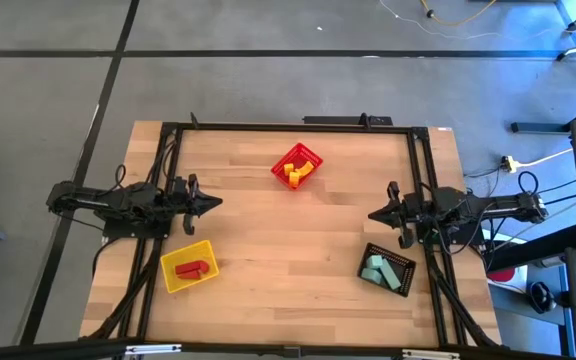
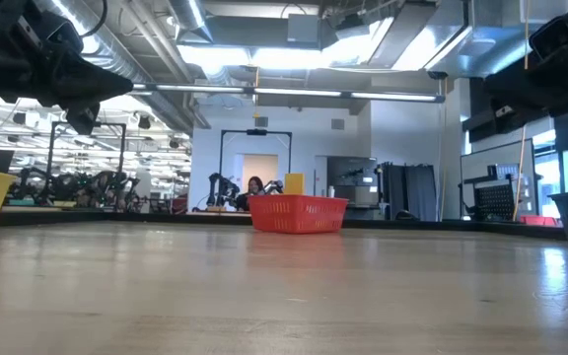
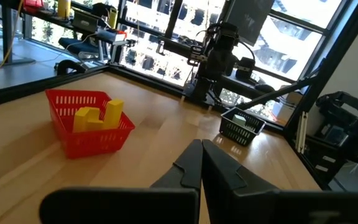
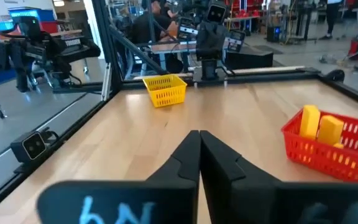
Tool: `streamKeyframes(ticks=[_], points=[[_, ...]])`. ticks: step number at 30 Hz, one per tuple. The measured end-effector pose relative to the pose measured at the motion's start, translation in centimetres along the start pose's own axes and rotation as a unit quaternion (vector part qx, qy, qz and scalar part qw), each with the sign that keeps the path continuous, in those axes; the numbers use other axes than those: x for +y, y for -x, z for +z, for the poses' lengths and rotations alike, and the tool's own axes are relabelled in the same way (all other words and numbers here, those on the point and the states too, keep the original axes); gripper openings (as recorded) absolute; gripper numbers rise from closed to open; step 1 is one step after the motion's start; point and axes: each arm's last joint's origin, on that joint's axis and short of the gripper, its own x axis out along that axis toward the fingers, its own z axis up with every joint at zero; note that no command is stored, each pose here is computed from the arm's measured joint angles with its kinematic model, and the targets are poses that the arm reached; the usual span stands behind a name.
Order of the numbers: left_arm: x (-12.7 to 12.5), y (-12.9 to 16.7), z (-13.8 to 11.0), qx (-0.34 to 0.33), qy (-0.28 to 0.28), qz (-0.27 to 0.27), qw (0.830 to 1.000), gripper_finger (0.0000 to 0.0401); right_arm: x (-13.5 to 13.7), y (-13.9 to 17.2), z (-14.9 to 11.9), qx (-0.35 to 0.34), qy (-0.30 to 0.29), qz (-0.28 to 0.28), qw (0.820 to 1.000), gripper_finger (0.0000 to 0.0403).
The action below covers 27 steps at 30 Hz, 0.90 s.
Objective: Sort & place blocks by color
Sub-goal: Return to Home Position
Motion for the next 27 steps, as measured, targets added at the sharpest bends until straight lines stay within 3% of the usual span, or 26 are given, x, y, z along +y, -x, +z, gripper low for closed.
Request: streamKeyframes(ticks=[27], points=[[-0.01,0.00,0.00,0.000,0.000,-0.001,1.000,0.0000,0.01,0.01,0.03,-0.001,0.001,0.001,1.000,0.0020]])
